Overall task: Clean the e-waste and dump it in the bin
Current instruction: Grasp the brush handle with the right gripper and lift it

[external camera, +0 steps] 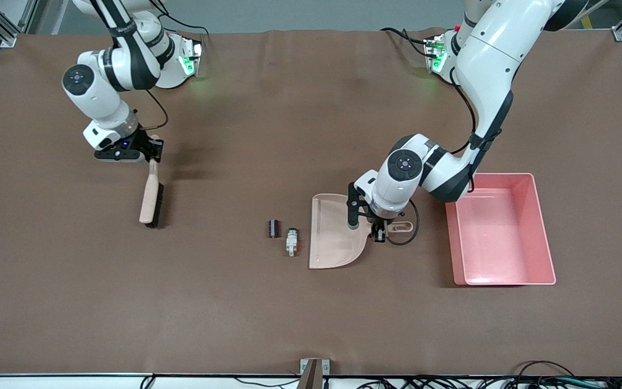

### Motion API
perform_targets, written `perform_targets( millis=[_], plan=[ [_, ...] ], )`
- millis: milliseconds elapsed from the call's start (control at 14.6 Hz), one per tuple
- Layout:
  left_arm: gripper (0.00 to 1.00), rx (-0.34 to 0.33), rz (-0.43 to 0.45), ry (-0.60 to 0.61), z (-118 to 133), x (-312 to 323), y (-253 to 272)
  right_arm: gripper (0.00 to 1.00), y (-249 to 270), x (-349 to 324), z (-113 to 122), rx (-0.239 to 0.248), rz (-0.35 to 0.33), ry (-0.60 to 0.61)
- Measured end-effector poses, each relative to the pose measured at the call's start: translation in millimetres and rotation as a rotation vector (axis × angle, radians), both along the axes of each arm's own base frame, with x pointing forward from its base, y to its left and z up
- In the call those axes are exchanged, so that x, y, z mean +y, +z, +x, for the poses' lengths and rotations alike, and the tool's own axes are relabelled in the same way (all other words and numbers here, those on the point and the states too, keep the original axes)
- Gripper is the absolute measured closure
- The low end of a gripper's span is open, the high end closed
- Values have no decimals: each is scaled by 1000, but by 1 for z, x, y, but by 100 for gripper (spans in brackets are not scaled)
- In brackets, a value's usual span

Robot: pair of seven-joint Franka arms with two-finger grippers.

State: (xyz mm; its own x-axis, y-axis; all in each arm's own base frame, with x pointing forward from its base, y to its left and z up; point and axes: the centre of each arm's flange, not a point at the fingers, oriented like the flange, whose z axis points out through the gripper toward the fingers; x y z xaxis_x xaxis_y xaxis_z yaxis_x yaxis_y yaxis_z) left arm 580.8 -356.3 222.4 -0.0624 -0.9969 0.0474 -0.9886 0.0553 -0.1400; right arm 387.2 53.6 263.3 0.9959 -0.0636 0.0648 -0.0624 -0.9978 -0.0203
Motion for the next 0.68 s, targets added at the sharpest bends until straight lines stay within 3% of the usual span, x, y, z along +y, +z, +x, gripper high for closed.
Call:
perform_targets(
  millis=[342,684],
  plan=[
    [66,12,46,0,-11,-20,3,74,29,87,7,-54,42,-66],
    [66,12,53,-3,-10,-19,1,74,27,198,8,-45,80,-141]
  ],
)
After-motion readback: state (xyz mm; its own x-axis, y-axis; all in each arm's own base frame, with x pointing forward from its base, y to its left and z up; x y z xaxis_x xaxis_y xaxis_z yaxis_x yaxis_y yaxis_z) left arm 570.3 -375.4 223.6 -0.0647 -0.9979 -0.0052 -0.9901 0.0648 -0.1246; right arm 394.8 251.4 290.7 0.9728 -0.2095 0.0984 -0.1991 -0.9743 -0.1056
